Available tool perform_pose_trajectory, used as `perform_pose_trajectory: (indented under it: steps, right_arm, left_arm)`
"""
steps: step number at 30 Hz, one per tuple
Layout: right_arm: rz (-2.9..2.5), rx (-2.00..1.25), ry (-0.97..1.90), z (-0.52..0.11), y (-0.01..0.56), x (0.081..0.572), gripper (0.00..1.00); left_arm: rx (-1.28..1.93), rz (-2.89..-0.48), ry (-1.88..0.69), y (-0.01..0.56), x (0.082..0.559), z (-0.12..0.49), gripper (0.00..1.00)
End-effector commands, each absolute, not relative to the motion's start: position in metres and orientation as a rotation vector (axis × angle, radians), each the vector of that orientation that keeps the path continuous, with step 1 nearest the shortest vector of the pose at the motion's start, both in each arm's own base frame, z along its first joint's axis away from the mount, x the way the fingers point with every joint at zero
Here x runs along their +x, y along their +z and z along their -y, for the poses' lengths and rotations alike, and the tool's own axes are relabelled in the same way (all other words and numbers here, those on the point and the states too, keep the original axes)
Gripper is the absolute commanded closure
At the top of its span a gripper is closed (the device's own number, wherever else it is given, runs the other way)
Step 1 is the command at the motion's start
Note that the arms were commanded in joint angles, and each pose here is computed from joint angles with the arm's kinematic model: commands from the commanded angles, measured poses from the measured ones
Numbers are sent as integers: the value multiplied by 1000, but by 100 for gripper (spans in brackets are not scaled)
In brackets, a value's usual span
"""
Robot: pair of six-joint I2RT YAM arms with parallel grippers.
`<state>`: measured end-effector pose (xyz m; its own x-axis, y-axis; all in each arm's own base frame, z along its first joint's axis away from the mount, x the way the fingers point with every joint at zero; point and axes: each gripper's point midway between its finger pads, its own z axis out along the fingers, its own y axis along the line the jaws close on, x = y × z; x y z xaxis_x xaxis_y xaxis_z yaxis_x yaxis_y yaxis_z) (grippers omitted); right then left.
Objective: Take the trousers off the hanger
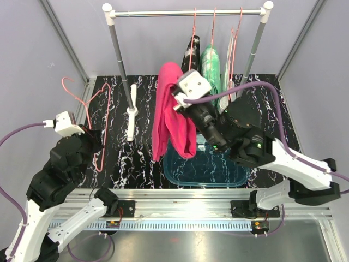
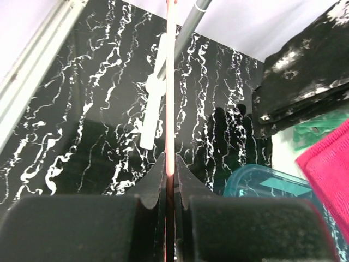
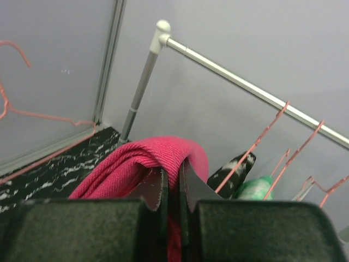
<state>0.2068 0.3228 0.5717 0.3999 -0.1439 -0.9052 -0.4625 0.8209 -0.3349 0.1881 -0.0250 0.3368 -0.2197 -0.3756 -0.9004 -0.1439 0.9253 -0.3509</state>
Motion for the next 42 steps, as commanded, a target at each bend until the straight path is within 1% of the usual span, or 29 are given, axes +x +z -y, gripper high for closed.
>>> perform_pose_trajectory:
  steps: [1, 2, 3, 4, 6, 9, 14, 15, 19, 24, 33, 40, 42]
  right_arm:
    - [-1129, -493, 375, -281, 595, 189, 100]
    - [-1145, -492, 383, -278, 588, 189, 100]
    - [-1176, -528, 361, -281, 568, 189, 100]
    - [-1181, -512, 368, -268, 568, 187, 100]
    - [-1207, -507, 381, -262, 556, 186, 100]
    - [-1266, -530, 381, -252, 523, 183, 100]
    - [-1335, -496, 373, -221, 492, 180, 100]
    - [-1361, -522, 348, -219, 477, 181, 100]
    - [-1399, -478, 331, -187, 456, 178, 100]
    - [-1468, -449, 274, -163, 422, 179, 100]
    - [-1567, -278, 123, -104, 392, 184, 100]
    - [-1615, -179, 127, -70, 374, 178, 100]
    - [-1625, -200, 98, -65, 367, 177, 100]
  left_arm:
    - [-413, -1716, -183, 357, 186, 10, 100]
    - [-415, -1717, -173, 357, 187, 9, 100]
    - [-415, -1710, -173, 360, 186, 8, 100]
    - [-414, -1709, -164, 360, 186, 7, 100]
    - [-415, -1706, -160, 361, 185, 6, 100]
    - [-415, -1699, -156, 364, 186, 5, 100]
    - [-408, -1699, -153, 363, 186, 5, 100]
    - [-408, -1701, -152, 363, 186, 5, 100]
    - [-400, -1695, -148, 366, 184, 3, 100]
    - [-400, -1690, -153, 367, 183, 3, 100]
    - [-394, -1687, -173, 368, 184, 6, 100]
    - [-369, -1694, -183, 369, 187, 12, 100]
    - [-365, -1691, -191, 369, 188, 13, 100]
